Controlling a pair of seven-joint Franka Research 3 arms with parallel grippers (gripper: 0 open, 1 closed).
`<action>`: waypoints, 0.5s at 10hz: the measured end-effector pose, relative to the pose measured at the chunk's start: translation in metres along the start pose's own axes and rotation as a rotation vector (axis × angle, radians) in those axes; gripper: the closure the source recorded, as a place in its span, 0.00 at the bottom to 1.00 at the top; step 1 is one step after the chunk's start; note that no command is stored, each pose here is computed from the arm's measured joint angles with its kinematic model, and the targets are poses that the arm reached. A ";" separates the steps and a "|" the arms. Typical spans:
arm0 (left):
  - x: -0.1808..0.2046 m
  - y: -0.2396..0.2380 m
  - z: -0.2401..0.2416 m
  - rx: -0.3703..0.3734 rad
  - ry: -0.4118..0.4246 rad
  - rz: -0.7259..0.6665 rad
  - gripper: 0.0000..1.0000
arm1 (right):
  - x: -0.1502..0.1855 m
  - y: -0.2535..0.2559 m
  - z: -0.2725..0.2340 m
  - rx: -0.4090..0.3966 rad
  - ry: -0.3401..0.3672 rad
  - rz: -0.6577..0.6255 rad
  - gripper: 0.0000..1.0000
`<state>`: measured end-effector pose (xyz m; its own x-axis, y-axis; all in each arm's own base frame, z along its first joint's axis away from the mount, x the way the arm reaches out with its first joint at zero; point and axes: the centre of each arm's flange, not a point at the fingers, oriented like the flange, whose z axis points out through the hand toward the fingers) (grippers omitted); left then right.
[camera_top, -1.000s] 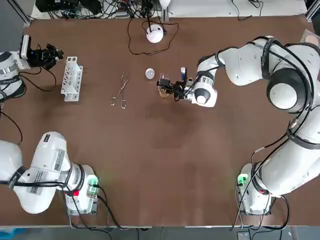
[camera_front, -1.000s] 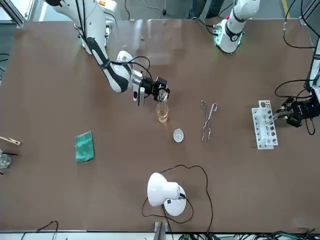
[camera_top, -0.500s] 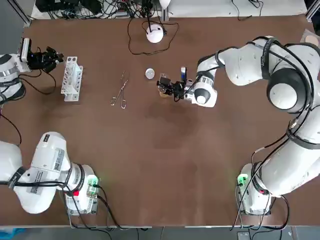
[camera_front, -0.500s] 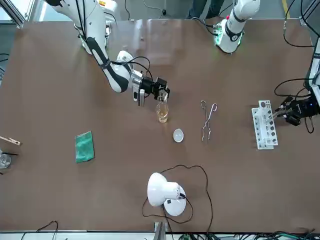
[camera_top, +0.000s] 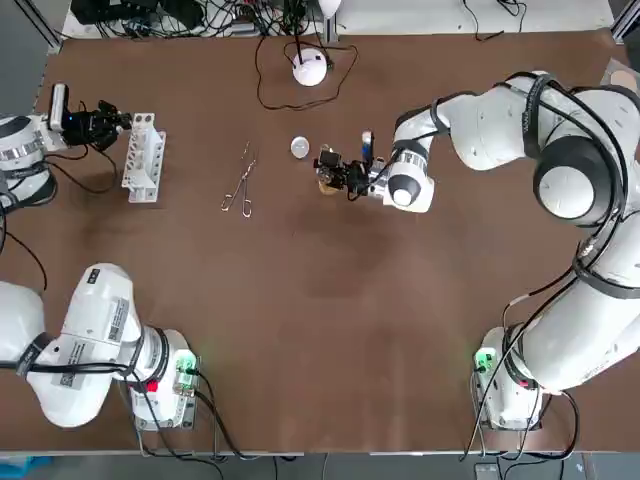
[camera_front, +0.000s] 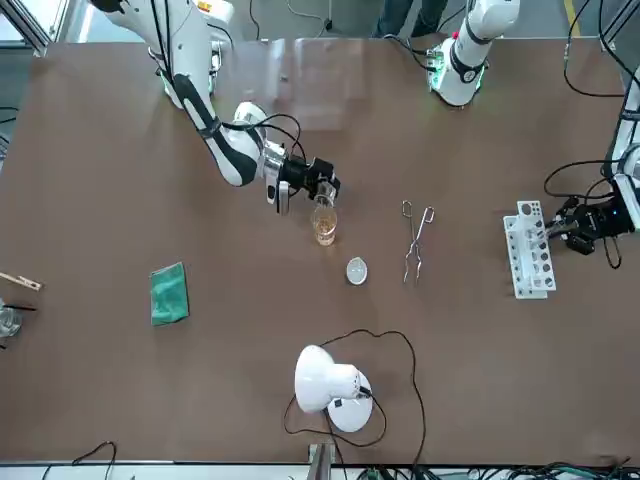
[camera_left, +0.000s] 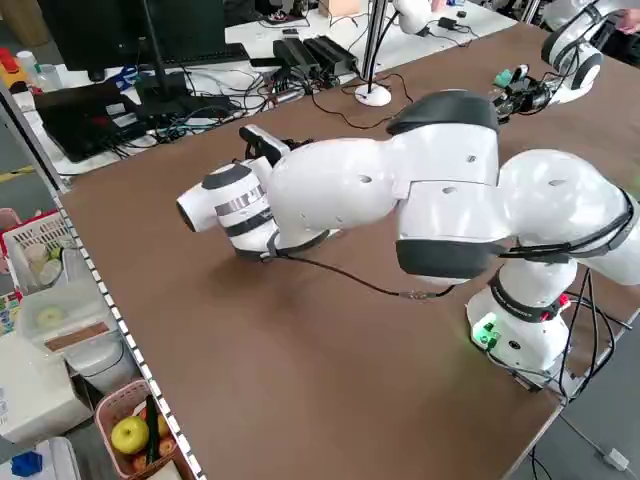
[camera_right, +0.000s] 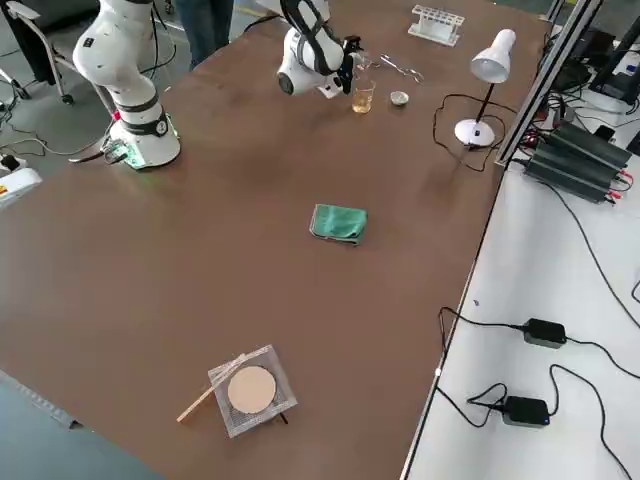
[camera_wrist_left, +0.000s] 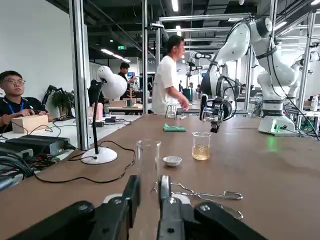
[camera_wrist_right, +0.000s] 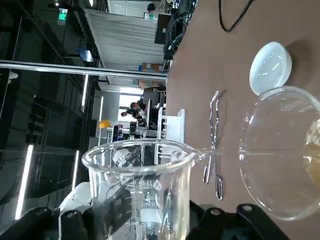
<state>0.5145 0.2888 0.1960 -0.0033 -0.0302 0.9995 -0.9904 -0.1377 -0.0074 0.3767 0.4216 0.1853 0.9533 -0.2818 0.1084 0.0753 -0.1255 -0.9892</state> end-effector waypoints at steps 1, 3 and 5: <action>-0.006 0.000 0.001 0.002 0.008 -0.002 0.79 | 0.001 0.000 0.000 -0.002 0.001 0.010 0.62; -0.011 0.000 -0.003 0.011 0.006 -0.009 0.79 | 0.001 0.001 0.000 -0.009 0.001 0.022 0.62; -0.017 -0.001 -0.004 0.011 -0.006 -0.017 0.79 | 0.002 0.000 0.000 -0.013 0.002 0.035 0.62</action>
<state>0.5152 0.2933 0.1789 0.0146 -0.0332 0.9993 -0.9888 -0.1489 0.0095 0.3781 0.4207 0.1851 0.9546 -0.2884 0.0743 0.0385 -0.1280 -0.9910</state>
